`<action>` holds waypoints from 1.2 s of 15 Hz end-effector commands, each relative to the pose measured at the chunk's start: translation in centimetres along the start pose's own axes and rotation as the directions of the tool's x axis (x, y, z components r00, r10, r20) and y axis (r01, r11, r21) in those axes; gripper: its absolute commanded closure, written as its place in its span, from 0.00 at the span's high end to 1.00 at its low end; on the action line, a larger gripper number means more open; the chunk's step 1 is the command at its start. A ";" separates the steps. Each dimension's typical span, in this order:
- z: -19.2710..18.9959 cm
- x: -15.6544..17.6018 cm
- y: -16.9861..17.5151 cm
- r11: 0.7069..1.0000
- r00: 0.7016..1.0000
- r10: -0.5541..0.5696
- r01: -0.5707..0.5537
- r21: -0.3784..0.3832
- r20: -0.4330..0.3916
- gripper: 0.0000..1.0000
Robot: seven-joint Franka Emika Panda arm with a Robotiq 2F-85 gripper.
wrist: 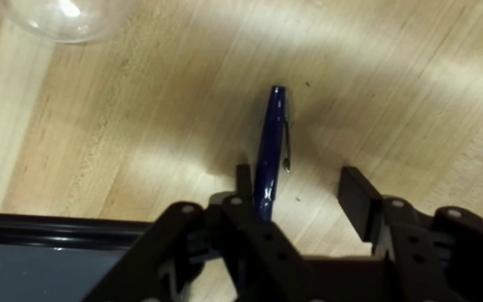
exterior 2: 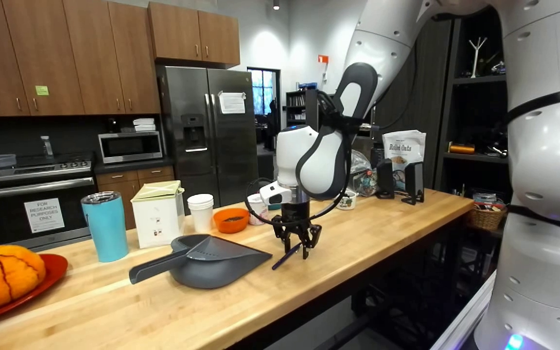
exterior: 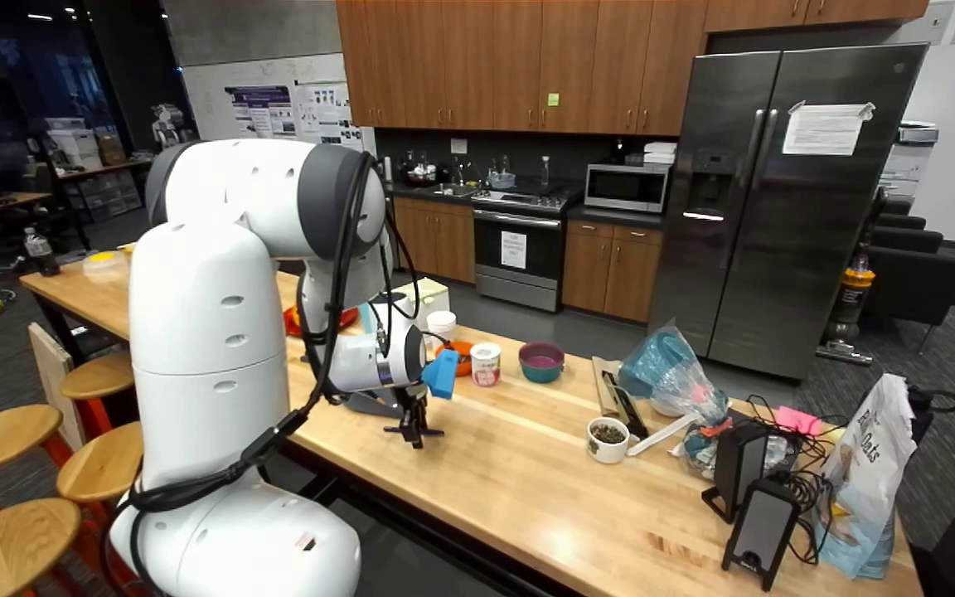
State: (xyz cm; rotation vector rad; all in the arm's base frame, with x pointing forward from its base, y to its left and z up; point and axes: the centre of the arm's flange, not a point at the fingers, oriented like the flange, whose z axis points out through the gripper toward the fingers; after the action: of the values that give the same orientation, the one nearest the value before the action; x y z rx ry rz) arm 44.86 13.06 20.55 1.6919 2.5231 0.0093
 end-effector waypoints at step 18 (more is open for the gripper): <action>-5.4 2.2 3.3 0.996 0.999 -0.002 0.005 -0.091 0.037 0.04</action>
State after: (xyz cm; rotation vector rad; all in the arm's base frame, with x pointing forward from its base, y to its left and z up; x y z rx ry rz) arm 46.45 15.99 23.77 1.6142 2.5109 0.0711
